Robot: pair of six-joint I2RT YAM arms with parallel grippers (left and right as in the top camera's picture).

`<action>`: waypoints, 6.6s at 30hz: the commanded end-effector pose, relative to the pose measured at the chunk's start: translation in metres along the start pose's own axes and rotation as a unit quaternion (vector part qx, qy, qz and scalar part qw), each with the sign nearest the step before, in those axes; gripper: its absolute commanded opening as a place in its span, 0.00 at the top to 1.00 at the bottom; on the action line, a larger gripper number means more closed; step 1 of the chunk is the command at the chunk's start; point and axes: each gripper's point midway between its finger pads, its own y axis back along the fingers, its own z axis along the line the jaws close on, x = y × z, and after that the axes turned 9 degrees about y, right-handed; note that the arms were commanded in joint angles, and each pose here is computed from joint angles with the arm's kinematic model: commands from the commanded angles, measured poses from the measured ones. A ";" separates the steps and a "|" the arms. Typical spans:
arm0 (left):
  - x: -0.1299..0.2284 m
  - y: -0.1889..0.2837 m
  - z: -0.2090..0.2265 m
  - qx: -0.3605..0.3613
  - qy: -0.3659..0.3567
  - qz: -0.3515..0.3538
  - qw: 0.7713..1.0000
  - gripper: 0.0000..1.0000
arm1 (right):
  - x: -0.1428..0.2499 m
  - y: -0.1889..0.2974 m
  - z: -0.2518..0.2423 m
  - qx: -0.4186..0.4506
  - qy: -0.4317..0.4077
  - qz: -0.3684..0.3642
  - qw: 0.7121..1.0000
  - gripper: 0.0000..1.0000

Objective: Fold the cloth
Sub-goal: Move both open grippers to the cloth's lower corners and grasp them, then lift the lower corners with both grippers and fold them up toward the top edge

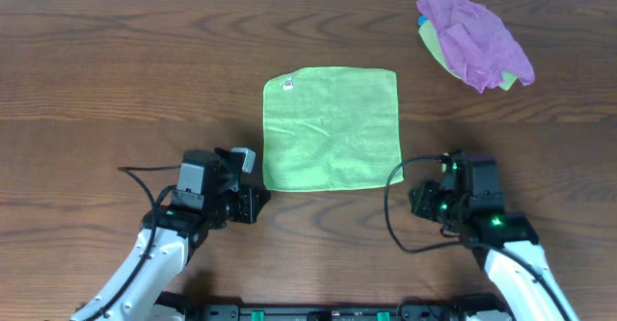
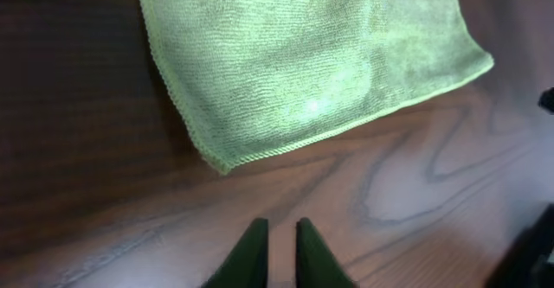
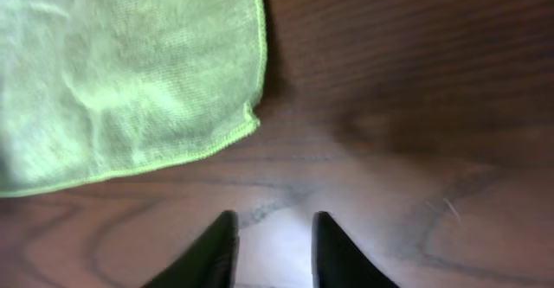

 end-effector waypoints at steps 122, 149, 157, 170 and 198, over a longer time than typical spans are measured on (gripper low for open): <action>-0.031 -0.043 0.009 0.088 0.285 0.053 0.953 0.62 | 0.005 -0.082 0.005 -0.135 -0.095 0.084 0.983 0.91; -0.087 -0.022 -0.047 0.230 0.280 0.008 0.932 0.94 | -0.077 -0.004 0.065 -0.233 -0.018 -0.024 0.972 0.99; -0.107 -0.012 -0.063 0.261 0.268 -0.006 0.927 0.95 | -0.092 0.004 0.096 -0.238 0.013 -0.036 0.970 0.98; -0.144 -0.008 -0.055 0.222 0.230 -0.054 0.946 0.94 | -0.132 0.008 0.088 -0.184 0.019 -0.094 0.978 0.98; -0.209 -0.039 -0.025 0.189 0.199 -0.048 0.960 0.94 | -0.175 -0.050 0.080 -0.147 0.006 -0.084 0.986 0.98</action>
